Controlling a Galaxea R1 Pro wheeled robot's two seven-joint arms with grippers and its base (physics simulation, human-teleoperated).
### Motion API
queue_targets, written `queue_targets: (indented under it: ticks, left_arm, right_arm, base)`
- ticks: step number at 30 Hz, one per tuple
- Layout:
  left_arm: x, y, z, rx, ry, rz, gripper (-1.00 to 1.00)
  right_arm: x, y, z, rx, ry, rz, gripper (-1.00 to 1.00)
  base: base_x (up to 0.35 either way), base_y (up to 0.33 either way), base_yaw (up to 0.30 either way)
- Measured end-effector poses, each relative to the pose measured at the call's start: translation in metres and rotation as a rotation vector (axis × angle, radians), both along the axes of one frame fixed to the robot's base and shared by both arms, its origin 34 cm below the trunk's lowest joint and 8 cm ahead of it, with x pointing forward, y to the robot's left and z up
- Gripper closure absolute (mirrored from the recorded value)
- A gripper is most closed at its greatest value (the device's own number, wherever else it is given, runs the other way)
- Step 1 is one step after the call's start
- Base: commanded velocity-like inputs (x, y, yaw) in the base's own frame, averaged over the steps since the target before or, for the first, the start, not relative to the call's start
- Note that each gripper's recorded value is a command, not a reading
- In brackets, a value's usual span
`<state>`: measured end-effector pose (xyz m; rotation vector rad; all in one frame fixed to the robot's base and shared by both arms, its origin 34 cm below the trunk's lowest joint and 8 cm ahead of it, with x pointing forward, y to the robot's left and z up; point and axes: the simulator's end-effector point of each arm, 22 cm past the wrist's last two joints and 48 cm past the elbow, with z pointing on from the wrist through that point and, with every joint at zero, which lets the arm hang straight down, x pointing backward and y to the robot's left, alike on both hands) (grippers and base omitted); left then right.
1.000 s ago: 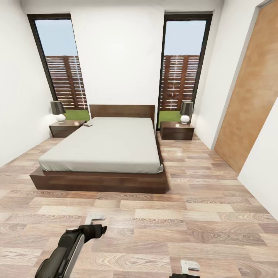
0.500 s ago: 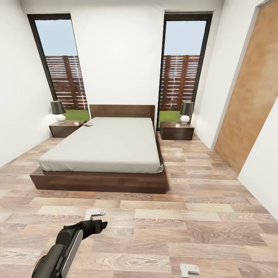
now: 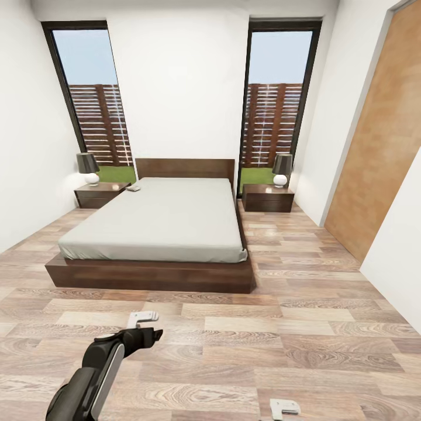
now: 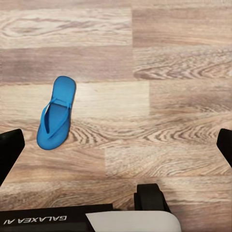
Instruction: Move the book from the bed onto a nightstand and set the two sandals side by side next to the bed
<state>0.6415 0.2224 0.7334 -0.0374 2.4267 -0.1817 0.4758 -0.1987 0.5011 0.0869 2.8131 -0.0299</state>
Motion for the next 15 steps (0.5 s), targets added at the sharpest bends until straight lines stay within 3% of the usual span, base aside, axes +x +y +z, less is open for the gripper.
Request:
queue_targets:
  ticks: [15]
  left_arm:
    - [0.004, -0.001, 0.010, -0.002, -0.023, 0.000, -1.00]
  right_arm:
    - [0.013, 0.013, 0.007, 0.005, -0.025, 0.034, -1.00]
  base:
    - [0.000, 0.000, 0.000]
